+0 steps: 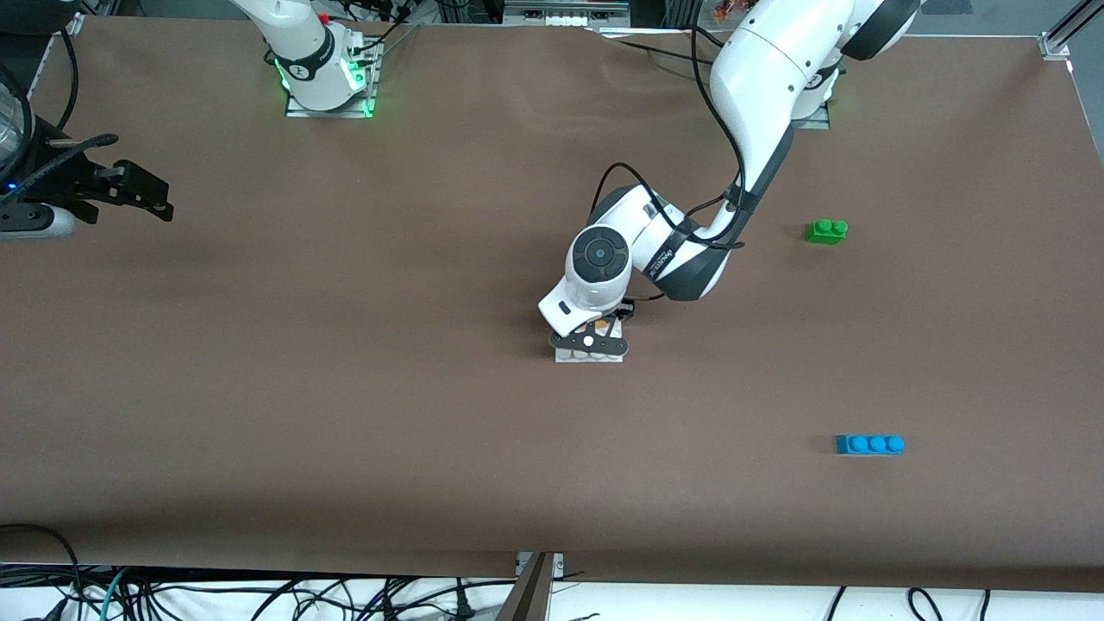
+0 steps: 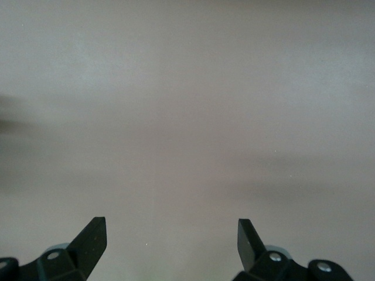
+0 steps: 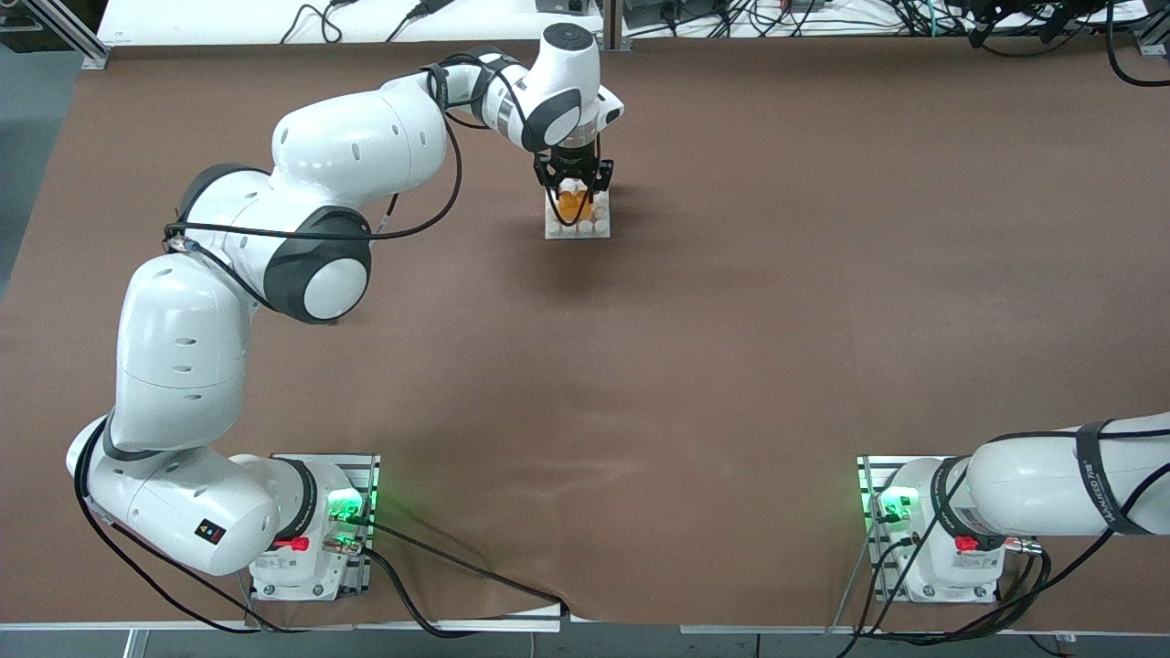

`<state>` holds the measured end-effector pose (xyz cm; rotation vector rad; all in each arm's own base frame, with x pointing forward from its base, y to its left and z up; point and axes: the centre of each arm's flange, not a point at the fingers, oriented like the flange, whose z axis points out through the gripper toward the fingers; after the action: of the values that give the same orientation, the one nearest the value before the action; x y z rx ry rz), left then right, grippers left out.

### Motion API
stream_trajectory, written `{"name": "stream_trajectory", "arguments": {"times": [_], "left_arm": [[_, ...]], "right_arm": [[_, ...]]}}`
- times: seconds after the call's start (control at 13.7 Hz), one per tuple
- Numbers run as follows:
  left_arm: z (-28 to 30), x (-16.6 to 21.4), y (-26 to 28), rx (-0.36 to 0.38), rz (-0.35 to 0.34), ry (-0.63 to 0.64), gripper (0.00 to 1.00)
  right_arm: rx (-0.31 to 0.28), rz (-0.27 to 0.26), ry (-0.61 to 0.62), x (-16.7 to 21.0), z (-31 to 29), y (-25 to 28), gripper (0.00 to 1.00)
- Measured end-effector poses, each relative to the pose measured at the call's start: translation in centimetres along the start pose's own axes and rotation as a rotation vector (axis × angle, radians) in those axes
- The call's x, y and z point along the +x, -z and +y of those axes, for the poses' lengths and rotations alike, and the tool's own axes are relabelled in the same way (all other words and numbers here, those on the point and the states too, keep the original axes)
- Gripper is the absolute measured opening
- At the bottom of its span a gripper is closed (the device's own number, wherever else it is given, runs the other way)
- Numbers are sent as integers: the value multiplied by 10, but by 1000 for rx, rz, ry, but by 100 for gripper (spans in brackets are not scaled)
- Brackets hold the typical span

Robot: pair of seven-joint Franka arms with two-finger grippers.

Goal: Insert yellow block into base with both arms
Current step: 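Press the yellow block down onto the base plate studs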

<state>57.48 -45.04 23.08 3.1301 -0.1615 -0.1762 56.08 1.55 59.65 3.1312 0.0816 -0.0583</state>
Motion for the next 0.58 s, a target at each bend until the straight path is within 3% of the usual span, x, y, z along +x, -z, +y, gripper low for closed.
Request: {"name": "stream_trajectory", "arguments": {"times": [0.58], "left_arm": [[0,0,-16,7,-8,-3,63]], "right_arm": [[0,0,0,0,0,0,99]]}}
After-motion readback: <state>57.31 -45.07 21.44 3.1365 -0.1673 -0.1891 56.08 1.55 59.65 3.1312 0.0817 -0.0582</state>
